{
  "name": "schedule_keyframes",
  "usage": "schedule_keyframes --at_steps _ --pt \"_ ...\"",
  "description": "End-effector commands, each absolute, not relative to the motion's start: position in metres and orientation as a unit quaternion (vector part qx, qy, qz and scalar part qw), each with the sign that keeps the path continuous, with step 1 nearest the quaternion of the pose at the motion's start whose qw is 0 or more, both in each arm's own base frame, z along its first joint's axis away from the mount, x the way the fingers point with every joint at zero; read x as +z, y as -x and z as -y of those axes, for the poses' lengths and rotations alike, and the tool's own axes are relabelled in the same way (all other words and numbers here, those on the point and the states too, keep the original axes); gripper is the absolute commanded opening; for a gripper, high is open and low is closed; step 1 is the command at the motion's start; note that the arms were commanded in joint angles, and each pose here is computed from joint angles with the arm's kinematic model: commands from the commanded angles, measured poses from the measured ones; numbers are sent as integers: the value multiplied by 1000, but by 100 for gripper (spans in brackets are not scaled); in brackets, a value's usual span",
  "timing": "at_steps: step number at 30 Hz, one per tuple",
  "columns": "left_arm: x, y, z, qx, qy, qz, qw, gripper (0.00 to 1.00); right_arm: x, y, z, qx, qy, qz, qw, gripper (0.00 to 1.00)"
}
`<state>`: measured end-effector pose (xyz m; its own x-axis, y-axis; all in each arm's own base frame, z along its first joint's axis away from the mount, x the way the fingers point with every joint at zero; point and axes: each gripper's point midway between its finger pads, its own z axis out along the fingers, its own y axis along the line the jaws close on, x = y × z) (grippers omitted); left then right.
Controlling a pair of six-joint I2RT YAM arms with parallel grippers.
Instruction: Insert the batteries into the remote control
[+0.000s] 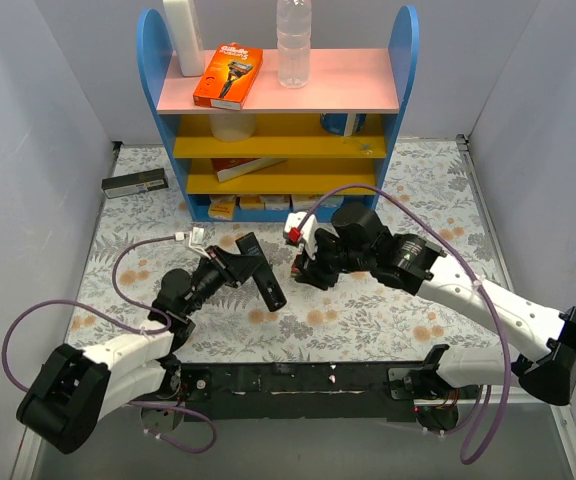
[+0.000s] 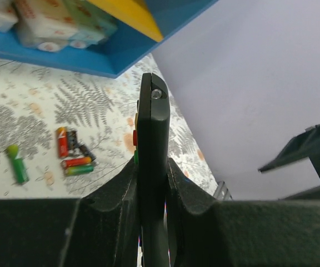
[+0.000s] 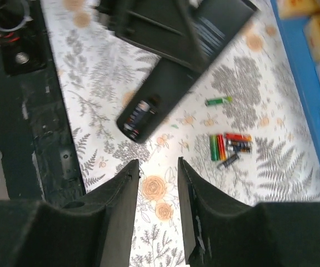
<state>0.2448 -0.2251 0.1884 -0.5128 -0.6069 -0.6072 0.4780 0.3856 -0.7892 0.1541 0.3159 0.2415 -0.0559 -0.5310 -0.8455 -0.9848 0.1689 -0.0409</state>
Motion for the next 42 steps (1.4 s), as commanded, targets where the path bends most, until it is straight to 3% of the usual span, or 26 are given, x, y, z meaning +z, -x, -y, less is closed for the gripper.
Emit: schedule_keyframes --at_steps 1,9,16,42 --pt "177 -250 201 -499 77 -685 524 0 213 -195 -296 252 458 -769 367 42" --pt "187 -230 195 -510 55 -675 530 0 142 -236 -276 182 336 -880 281 42" --pt "195 -220 198 -526 48 -671 521 0 88 -252 -273 128 299 -919 222 41" --pt "198 -222 196 -508 51 -693 510 0 38 -279 -289 97 263 -937 209 41"
